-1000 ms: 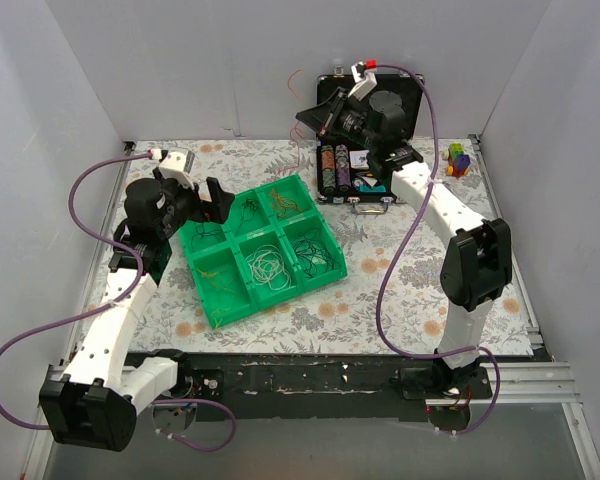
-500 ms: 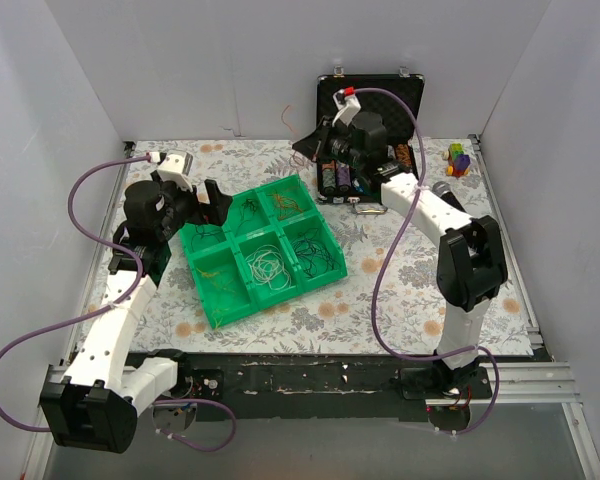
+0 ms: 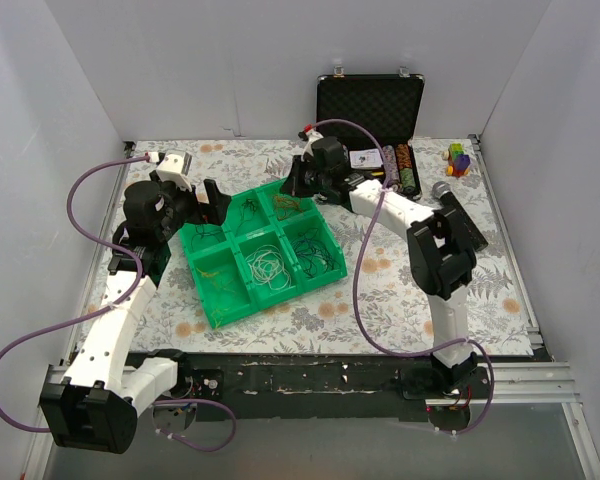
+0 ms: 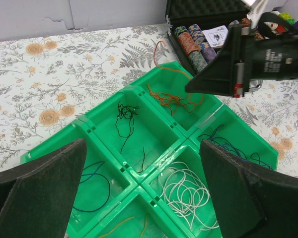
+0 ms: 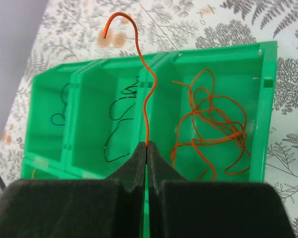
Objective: Untangle the cables
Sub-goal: Place the cable in the bin.
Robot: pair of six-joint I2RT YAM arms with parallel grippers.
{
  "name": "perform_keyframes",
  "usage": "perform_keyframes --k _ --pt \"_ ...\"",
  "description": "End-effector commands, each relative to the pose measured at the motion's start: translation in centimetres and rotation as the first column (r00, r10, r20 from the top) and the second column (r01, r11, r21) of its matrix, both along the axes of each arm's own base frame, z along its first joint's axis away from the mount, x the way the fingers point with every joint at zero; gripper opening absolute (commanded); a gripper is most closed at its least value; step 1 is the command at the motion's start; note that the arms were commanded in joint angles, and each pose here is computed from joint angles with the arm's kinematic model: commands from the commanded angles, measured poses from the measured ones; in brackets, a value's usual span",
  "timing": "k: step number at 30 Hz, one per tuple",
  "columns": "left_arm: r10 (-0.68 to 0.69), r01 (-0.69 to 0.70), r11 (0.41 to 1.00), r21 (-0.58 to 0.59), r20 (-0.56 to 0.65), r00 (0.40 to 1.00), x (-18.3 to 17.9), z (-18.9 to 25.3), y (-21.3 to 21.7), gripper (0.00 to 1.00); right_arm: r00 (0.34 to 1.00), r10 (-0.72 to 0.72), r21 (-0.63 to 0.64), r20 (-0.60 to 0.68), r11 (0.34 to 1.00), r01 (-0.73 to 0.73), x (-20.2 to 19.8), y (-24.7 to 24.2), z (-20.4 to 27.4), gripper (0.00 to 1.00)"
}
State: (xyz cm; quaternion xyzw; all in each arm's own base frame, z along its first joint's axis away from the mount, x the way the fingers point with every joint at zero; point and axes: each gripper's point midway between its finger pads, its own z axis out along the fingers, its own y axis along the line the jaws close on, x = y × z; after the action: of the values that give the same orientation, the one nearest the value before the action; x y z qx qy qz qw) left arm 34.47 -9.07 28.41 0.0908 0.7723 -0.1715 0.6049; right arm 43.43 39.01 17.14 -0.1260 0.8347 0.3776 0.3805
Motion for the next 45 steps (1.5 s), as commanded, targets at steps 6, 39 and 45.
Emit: perform_keyframes --k 6,39,45 --pt "0.012 -0.012 1.000 0.006 0.058 0.998 -0.3 2.1 0.4 0.98 0.996 -0.068 -0.159 -0.063 0.986 0.057 1.8 -0.3 -3.7 0.01" --pt "0.019 -0.020 1.000 0.004 0.073 0.997 -1.2 4.3 0.7 0.98 0.999 -0.037 -0.171 0.038 0.984 0.043 -3.1 -3.8 4.6 0.59" --pt "0.110 -0.106 0.994 0.033 -0.136 0.985 -0.5 1.4 1.9 0.98 0.997 -0.035 -0.169 0.073 0.984 0.047 -7.6 -7.4 6.7 0.88"
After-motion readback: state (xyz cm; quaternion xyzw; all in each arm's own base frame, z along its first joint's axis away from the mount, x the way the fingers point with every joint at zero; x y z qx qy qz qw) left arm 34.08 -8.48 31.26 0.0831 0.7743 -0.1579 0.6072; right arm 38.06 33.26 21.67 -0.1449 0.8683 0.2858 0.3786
